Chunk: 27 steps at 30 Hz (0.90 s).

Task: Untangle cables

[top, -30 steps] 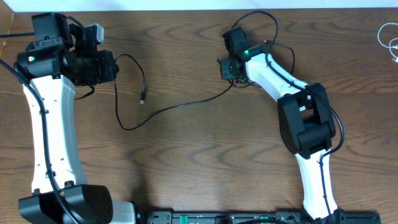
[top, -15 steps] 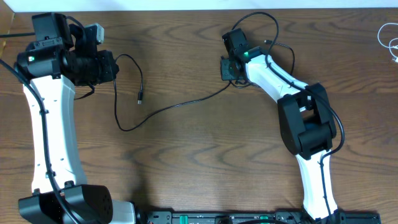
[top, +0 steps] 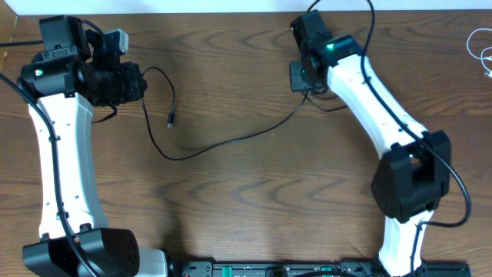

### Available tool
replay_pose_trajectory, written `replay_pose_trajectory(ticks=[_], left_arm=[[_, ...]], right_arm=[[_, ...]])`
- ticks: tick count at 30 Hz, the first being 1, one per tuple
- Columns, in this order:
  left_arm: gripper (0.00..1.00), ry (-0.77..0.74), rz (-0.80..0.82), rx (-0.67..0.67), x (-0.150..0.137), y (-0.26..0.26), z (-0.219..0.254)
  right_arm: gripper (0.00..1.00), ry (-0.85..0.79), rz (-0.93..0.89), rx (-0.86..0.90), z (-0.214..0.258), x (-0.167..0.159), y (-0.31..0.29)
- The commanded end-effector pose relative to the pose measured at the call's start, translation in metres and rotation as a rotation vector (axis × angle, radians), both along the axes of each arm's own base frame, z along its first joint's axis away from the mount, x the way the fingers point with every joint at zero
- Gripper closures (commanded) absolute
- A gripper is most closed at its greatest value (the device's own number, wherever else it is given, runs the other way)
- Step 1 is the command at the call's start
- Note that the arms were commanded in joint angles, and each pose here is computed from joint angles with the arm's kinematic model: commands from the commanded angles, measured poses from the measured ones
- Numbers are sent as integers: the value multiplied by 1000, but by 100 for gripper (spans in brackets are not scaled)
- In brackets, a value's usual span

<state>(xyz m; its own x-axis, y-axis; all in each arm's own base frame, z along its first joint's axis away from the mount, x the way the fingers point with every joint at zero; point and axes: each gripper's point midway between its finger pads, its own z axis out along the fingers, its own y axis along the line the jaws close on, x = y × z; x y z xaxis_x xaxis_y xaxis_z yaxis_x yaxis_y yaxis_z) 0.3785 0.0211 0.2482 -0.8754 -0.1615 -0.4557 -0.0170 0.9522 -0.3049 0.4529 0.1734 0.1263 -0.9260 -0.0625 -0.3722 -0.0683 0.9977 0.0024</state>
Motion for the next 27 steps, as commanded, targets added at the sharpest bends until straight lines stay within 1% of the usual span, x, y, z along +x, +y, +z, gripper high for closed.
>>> replay_pose_trajectory(ticks=[1, 8, 9, 11, 13, 15, 17, 18, 21, 24, 27], left_arm=[[93, -25, -1, -14, -2, -3, 10], [93, -25, -1, -14, -2, -3, 10], [93, -25, -1, -14, -2, -3, 10], [92, -25, -1, -14, -2, -3, 10], [92, -25, -1, -15, -2, -4, 10], [92, -23, 7, -37, -2, -7, 11], [92, -30, -13, -91, -1, -16, 14], [92, -31, -19, -147, -1, -24, 18], [93, -6, 6, -234, 0, -33, 18], [92, 47, 76, -285, 4, -37, 11], [93, 107, 152, -345, 15, -45, 0]], right_arm=[[99, 65, 15, -70, -18, -15, 1], [99, 109, -6, -235, -21, -28, -29], [99, 107, 0, -237, -20, -28, -29], [99, 114, 56, -182, -22, -27, -17], [99, 126, 185, -50, -24, -27, 13], [99, 128, 332, 147, -18, -31, 54], [99, 106, 438, 325, -5, -33, 88], [99, 73, 486, 430, 7, -30, 108], [99, 24, 572, 610, 31, -29, 137], [99, 2, 635, 789, 59, -33, 159], [99, 3, 675, 896, 77, -38, 171]])
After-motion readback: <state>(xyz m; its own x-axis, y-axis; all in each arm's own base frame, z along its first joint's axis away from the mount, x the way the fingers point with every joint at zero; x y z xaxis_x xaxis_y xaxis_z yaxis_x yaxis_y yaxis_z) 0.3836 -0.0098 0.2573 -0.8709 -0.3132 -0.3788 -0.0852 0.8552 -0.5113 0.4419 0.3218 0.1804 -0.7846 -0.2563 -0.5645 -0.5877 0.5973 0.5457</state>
